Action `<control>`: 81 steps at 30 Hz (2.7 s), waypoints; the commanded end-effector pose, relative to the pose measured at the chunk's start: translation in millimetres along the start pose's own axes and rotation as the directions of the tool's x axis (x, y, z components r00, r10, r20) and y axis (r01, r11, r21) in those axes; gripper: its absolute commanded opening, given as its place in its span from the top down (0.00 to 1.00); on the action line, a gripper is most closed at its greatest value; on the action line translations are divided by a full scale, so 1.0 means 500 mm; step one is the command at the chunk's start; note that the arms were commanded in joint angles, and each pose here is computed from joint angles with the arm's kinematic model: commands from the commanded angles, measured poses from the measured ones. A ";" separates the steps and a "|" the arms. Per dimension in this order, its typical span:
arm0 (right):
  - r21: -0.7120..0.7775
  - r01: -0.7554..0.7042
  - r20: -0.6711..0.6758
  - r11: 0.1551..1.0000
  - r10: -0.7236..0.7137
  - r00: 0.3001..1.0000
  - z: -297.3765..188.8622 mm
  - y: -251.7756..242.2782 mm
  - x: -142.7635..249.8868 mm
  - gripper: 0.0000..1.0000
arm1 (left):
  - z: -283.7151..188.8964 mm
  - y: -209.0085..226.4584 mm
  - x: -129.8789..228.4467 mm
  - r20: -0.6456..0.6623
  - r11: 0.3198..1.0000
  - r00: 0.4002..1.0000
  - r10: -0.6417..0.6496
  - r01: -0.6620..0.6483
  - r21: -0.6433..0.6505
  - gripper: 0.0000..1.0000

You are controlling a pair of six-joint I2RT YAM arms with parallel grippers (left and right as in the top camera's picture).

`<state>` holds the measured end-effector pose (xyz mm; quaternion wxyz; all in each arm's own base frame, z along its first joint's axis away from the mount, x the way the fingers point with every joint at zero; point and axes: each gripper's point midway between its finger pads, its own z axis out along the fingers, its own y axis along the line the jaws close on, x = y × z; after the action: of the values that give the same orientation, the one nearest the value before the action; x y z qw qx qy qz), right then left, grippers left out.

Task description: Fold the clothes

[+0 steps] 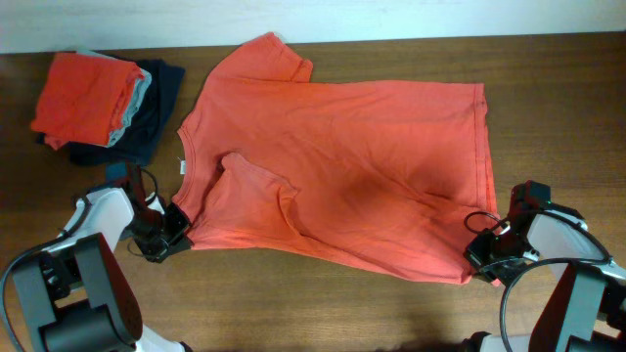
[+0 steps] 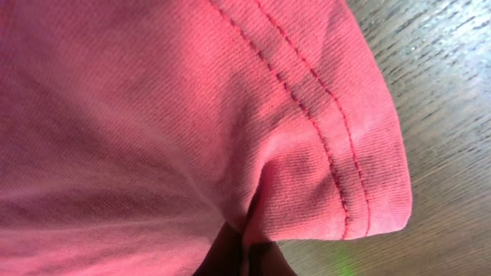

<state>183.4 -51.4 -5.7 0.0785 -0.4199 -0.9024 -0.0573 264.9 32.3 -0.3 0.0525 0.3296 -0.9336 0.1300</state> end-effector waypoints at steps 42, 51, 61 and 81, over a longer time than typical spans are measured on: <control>0.031 0.082 0.134 0.996 -0.085 0.987 -0.173 0.039 -0.094 0.96 | -0.228 -0.093 -0.143 0.333 0.996 0.941 0.064 -0.080 0.035 0.99; -0.009 0.093 0.232 0.996 -0.089 0.969 -0.214 0.068 -0.140 0.96 | -0.276 -0.138 -0.194 0.450 0.989 0.890 0.071 -0.120 0.081 0.99; -0.045 0.109 0.319 0.993 -0.089 0.944 -0.231 0.092 -0.181 0.96 | -0.296 -0.235 -0.220 0.569 0.964 0.807 0.158 -0.251 0.089 0.99; -0.096 0.258 0.549 0.961 -0.165 0.820 -0.280 0.190 -0.270 0.96 | -0.246 -0.243 -0.270 0.610 0.974 0.768 0.194 -0.226 -0.025 0.99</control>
<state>348.7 -100.5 100.7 -0.1961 -0.3230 -0.9238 -0.0612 438.3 34.4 124.4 -0.2650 0.2263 -0.9336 0.0840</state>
